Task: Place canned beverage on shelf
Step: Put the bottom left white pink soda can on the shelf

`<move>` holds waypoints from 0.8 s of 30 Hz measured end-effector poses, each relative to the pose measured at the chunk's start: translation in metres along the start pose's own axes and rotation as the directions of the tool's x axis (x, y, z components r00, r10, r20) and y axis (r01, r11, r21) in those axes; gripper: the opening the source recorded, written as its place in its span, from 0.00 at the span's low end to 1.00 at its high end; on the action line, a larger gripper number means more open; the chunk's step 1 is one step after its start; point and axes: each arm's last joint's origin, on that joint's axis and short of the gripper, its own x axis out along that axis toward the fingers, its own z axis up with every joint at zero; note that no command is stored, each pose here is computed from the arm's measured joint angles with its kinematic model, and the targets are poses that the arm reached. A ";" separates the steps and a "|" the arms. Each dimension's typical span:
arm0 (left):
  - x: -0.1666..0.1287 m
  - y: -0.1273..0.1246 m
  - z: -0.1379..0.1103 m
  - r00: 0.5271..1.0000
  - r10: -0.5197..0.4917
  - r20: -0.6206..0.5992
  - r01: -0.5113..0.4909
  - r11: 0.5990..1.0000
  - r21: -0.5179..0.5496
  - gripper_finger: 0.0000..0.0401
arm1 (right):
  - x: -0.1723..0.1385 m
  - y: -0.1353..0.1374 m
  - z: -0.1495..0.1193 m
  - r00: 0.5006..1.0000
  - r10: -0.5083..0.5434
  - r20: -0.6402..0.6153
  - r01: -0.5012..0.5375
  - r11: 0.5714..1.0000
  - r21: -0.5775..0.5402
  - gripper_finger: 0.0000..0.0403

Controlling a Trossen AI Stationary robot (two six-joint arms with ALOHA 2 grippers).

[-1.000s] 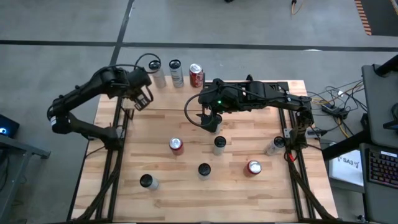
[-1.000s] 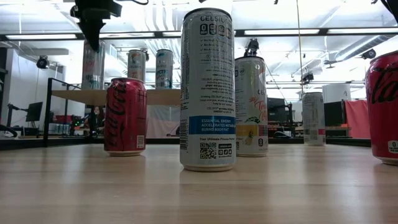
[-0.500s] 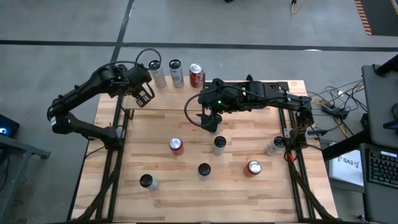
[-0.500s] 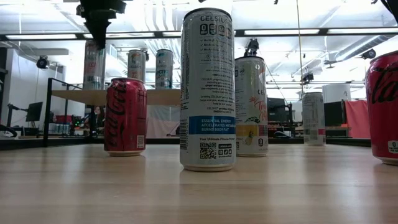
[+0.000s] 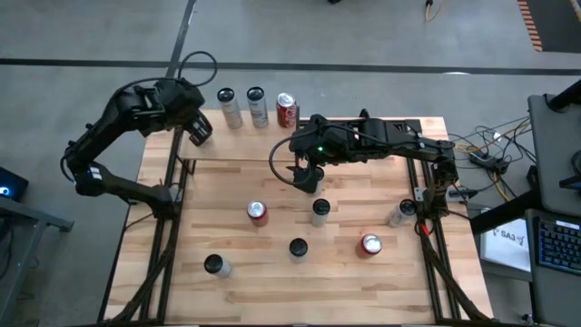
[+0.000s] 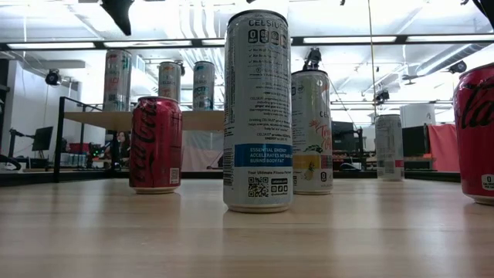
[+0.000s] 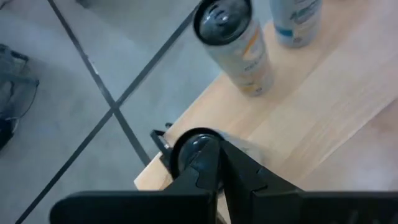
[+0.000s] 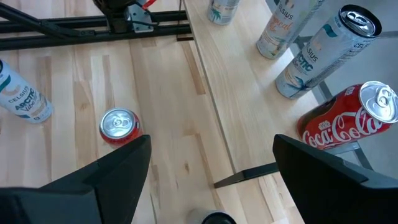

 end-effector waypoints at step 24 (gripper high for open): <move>0.038 -0.009 0.004 0.987 0.069 -0.148 -0.062 0.997 0.047 0.00 | 0.000 0.000 0.000 1.000 0.000 -0.001 0.000 1.000 0.002 0.81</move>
